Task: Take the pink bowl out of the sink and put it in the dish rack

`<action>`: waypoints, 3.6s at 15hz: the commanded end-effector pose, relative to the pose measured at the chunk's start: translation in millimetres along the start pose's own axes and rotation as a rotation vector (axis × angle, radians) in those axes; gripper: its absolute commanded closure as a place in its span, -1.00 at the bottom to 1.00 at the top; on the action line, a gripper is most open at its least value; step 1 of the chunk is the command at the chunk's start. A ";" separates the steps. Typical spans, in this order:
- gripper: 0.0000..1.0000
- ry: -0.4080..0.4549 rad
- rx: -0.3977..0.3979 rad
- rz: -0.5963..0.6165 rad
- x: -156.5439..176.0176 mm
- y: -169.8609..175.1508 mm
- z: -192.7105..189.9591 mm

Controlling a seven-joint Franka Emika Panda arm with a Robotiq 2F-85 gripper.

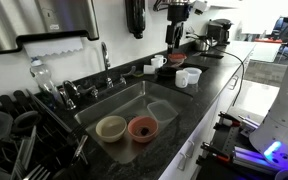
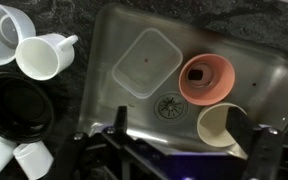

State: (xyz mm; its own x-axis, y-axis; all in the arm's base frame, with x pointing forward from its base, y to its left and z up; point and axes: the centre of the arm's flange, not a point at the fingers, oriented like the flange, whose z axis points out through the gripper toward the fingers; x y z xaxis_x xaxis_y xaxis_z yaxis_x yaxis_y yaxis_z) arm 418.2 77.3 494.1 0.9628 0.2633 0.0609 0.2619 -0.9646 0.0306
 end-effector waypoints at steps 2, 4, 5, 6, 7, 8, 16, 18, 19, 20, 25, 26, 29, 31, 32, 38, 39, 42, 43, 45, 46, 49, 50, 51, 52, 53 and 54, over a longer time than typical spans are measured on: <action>-1.00 -0.099 0.002 -0.176 32.4 -18.7 43.3; -1.00 -0.141 0.044 -0.240 41.3 -26.0 64.9; -1.00 -0.163 0.064 -0.268 44.3 -28.5 73.9; -1.00 -0.185 0.077 -0.292 44.2 -28.6 78.1; -1.00 -0.183 0.070 -0.286 44.4 -25.7 80.7; -1.00 -0.174 0.052 -0.258 37.1 -30.7 85.6; -1.00 -0.191 0.025 -0.322 52.6 -45.1 83.7; -1.00 -0.157 0.040 -0.402 61.7 -67.4 88.6; -1.00 -0.150 0.049 -0.435 66.3 -78.3 92.9; -1.00 -0.157 0.051 -0.478 70.8 -88.4 102.1; -1.00 -0.178 0.114 -0.541 92.1 -99.8 170.3; -1.00 -0.195 0.126 -0.536 97.9 -96.7 183.6; -1.00 -0.223 0.108 -0.523 87.1 -95.2 196.6; -1.00 -0.223 0.108 -0.526 87.0 -97.1 196.5; -1.00 -0.216 0.106 -0.528 87.1 -98.6 192.5; -1.00 -0.199 0.167 -0.546 92.8 -102.9 216.4; -1.00 -0.196 0.183 -0.552 93.8 -104.6 222.5; -1.00 -0.207 0.258 -0.587 101.4 -109.2 261.9; -1.00 -0.217 0.268 -0.595 103.6 -109.2 273.5; -1.00 -0.246 0.277 -0.612 108.0 -108.1 296.3; -1.00 -0.255 0.284 -0.622 110.6 -108.4 304.8; -1.00 -0.282 0.282 -0.645 119.4 -110.1 326.3; -1.00 -0.291 0.270 -0.655 123.1 -110.5 332.7; -1.00 -0.298 0.257 -0.667 126.6 -109.8 337.5; -1.00 -0.301 0.247 -0.679 130.1 -108.3 340.2; -1.00 -0.300 0.236 -0.687 133.7 -106.2 341.0; -1.00 -0.294 0.233 -0.693 137.0 -103.4 339.1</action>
State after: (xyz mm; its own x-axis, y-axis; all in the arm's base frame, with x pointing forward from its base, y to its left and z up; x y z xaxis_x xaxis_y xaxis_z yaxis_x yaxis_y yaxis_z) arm 530.4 210.4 158.4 0.5669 0.8088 -0.1560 0.7686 -0.5876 -0.2531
